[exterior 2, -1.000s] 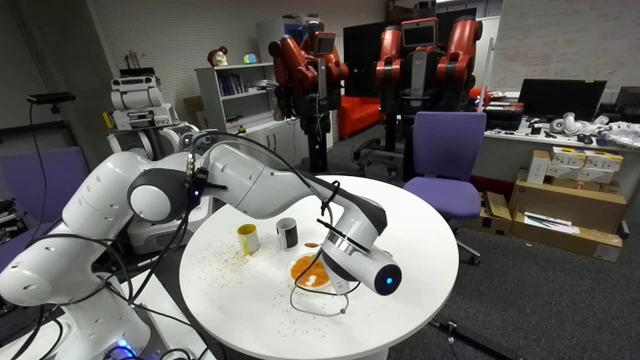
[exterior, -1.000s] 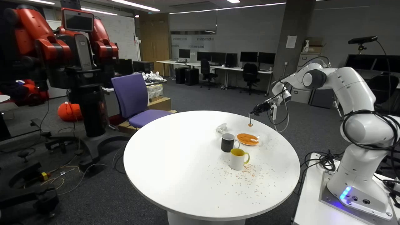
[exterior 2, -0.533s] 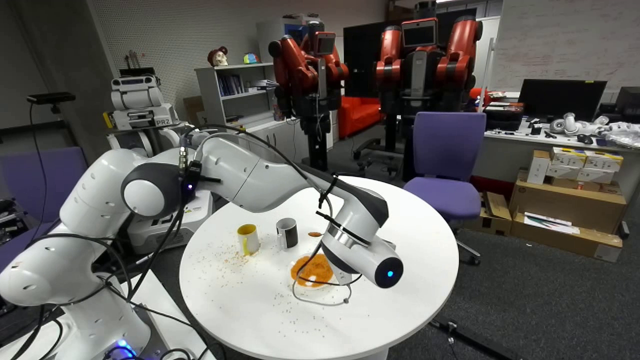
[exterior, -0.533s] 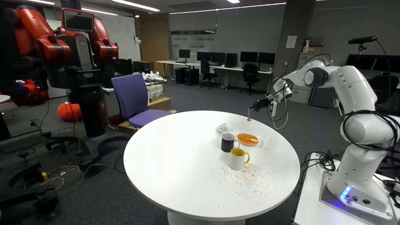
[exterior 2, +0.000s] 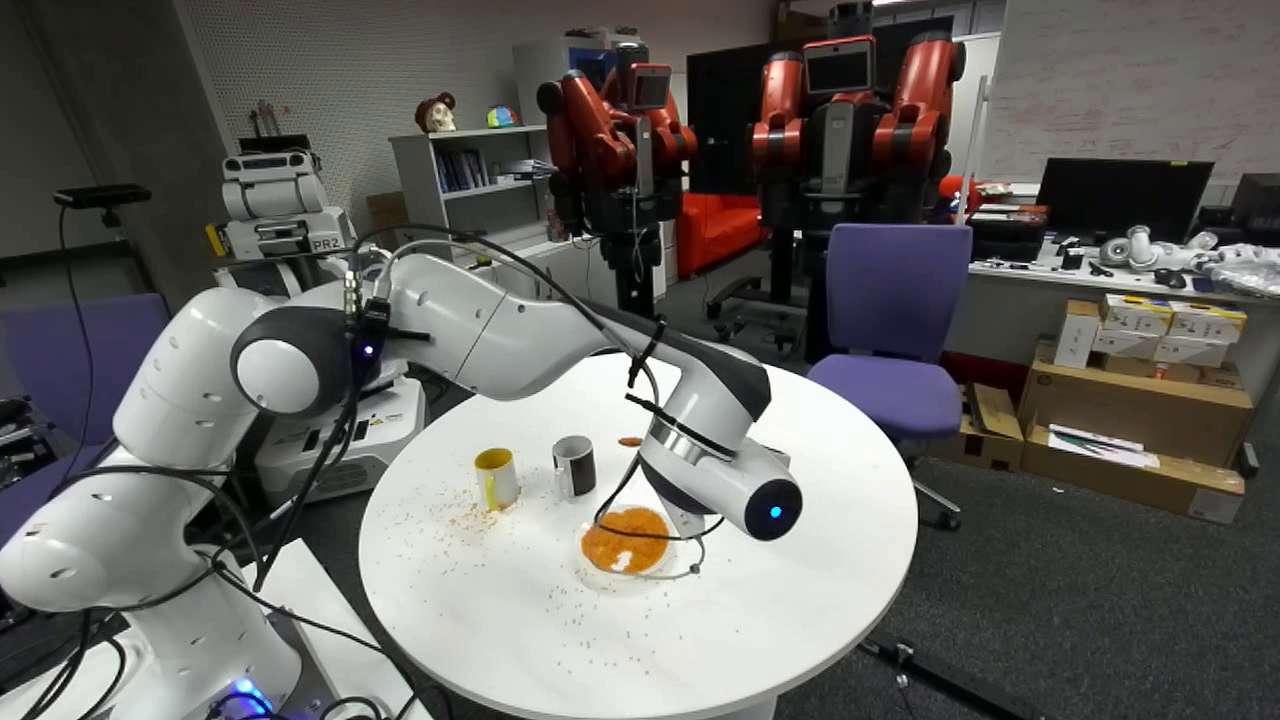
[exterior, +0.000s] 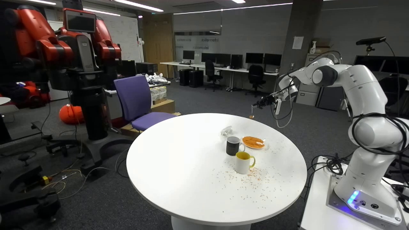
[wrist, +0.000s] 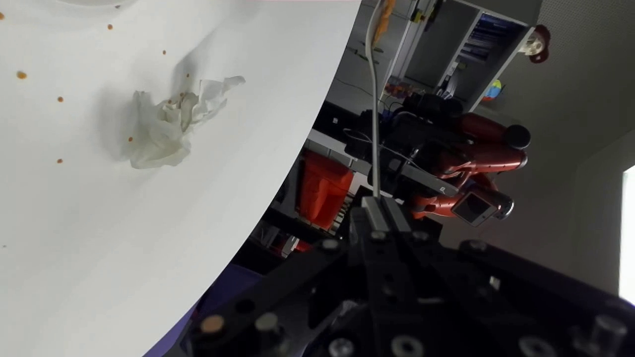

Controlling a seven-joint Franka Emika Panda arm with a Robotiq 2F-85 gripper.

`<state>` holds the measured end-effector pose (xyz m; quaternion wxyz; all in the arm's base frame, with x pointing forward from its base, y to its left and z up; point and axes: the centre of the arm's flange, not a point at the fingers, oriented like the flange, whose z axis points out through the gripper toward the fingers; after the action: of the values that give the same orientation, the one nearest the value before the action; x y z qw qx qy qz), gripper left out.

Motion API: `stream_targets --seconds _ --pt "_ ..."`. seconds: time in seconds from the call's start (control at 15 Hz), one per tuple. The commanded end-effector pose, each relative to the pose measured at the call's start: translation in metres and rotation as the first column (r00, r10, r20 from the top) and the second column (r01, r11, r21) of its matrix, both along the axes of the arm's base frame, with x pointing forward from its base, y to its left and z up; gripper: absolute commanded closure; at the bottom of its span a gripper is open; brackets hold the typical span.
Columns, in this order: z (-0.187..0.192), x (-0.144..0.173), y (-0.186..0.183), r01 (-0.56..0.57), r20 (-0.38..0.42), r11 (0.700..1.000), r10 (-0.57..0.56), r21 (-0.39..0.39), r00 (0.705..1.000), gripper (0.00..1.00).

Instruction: Put a teaspoon of sugar in the blue and white cup and leave spoon in the cup

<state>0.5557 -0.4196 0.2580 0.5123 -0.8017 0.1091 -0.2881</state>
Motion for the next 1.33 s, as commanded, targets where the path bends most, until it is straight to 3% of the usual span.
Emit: stream_targets --seconds 0.0,1.27 --pt "0.024 -0.007 0.027 0.016 0.026 1.0 -0.016 0.003 1.0 0.99" --pt "0.022 0.031 0.127 -0.024 -0.027 0.998 0.022 -0.063 0.999 0.99"
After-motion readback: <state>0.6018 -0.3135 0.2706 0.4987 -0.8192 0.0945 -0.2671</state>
